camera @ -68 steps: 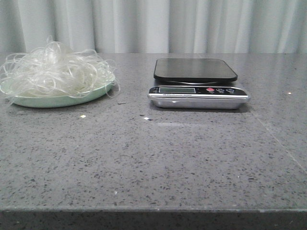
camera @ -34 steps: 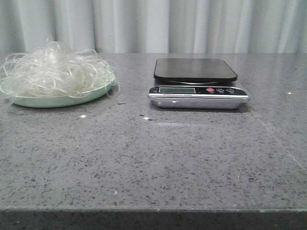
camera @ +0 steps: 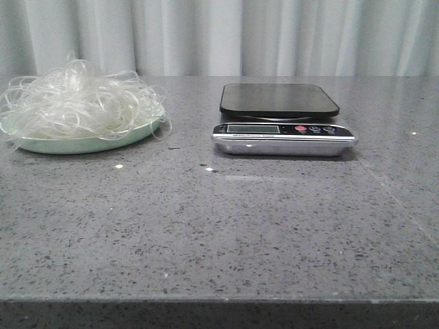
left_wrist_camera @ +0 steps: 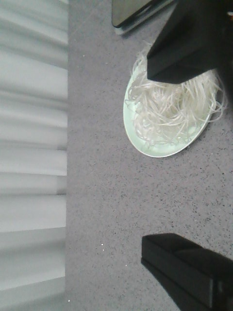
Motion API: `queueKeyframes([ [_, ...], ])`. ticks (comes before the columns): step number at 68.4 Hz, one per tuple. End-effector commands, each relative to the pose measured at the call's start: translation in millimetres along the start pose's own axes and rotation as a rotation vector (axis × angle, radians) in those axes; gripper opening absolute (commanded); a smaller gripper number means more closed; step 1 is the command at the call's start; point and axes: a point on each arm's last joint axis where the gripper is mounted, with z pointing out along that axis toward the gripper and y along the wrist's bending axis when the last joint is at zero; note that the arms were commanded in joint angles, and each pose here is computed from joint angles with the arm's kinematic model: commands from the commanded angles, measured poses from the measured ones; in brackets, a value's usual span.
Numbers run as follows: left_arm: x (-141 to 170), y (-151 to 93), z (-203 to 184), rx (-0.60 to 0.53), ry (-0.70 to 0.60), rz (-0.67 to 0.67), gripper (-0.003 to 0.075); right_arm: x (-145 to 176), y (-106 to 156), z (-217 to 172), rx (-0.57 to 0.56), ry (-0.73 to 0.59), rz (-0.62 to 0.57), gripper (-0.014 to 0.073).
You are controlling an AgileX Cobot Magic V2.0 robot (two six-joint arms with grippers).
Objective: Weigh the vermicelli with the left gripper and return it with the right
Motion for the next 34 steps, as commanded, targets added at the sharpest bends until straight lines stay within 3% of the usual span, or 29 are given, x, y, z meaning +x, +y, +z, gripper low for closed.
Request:
queueKeyframes([
  [1,-27.0,-3.1,9.3,0.028,-0.016,-0.021,0.0673,-11.5,1.0,-1.9,-0.005,-0.109,-0.024,0.0166],
  [15,-52.4,-12.1,48.3,0.092,0.138,0.056,0.0673,-11.5,1.0,-1.9,-0.005,-0.109,-0.024,0.0166],
  [34,-64.3,-69.3,123.4,0.298,0.412,0.240,0.0673,-11.5,1.0,-1.9,-0.005,-0.109,-0.024,0.0166],
])
